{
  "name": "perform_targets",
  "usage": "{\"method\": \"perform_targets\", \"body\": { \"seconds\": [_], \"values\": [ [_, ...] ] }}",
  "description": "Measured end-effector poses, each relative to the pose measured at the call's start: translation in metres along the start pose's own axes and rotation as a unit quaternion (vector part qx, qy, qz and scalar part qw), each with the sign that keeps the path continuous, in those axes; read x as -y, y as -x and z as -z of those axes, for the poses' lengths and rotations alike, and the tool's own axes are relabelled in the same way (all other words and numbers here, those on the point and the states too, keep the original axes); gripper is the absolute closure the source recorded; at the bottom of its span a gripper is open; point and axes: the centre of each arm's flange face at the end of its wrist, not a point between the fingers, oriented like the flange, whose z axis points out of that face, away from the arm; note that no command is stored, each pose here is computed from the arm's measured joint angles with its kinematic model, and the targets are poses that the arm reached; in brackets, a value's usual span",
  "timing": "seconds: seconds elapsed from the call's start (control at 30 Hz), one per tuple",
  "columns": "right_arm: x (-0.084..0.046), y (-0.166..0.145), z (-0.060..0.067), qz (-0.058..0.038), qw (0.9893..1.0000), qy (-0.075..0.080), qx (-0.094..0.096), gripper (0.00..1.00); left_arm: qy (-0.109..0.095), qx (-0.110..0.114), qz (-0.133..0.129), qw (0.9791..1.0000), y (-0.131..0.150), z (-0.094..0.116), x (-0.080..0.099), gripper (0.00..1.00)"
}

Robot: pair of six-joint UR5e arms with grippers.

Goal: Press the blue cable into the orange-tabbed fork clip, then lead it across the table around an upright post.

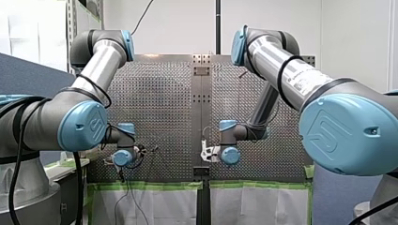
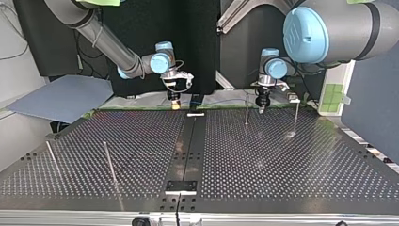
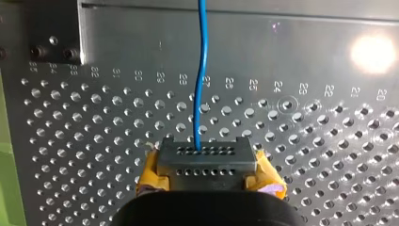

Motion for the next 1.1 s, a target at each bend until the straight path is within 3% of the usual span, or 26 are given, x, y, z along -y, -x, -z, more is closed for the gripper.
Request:
{"method": "perform_targets", "body": {
  "seconds": [0.13,0.4,0.63,0.67,0.7,0.77,0.8,0.83,0.87,0.9,0.93,1.1],
  "values": [
    [-0.006,-0.002,-0.004,-0.0013,1.0,-0.003,-0.003,1.0,-0.003,0.004,-0.006,1.0,0.003,-0.006,0.001,1.0],
    [-0.017,-0.013,-0.018,-0.0061,0.9998,-0.008,-0.015,1.0,0.01,0.011,-0.013,0.9998,0.007,-0.009,-0.004,1.0],
    [-0.027,-0.018,-0.025,-0.0076,0.9998,-0.003,-0.017,1.0,0.012,0.014,-0.016,0.9997,0.009,-0.012,-0.007,1.0],
    [-0.028,-0.018,-0.026,-0.0076,0.9998,-0.002,-0.017,1.0,0.012,0.014,-0.018,0.9997,0.009,-0.012,-0.007,0.89],
    [-0.029,-0.018,-0.026,-0.0075,0.9998,-0.002,-0.016,1.0,0.012,0.014,-0.02,0.9996,0.009,-0.012,-0.007,0.89],
    [-0.029,-0.018,-0.026,-0.0071,0.9998,-0.001,-0.016,1.0,0.012,0.014,-0.026,0.9995,0.009,-0.012,-0.007,0.55],
    [-0.029,-0.018,-0.026,-0.0069,0.9999,-0.001,-0.016,1.0,0.012,0.014,-0.029,0.9994,0.009,-0.012,-0.008,0.55],
    [-0.029,-0.018,-0.026,-0.0066,0.9999,-0.001,-0.016,1.0,0.012,0.013,-0.033,0.9993,0.009,-0.012,-0.008,0.27],
    [-0.029,-0.018,-0.026,-0.0066,0.9999,-0.001,-0.016,1.0,0.013,0.012,-0.038,0.9991,0.009,-0.012,-0.008,0.12],
    [-0.029,-0.018,-0.026,-0.0064,0.9999,-0.001,-0.015,1.0,0.014,0.01,-0.041,0.999,0.009,-0.012,-0.008,0.12],
    [-0.029,-0.018,-0.026,-0.0063,0.9999,-0.001,-0.015,1.0,0.016,0.008,-0.045,0.9988,0.008,-0.011,-0.009,0.0],
    [-0.029,-0.018,-0.026,-0.0061,0.9999,-0.002,-0.015,1.0,0.035,-0.006,-0.06,0.9976,0.006,-0.007,-0.013,0.0]
  ]
}}
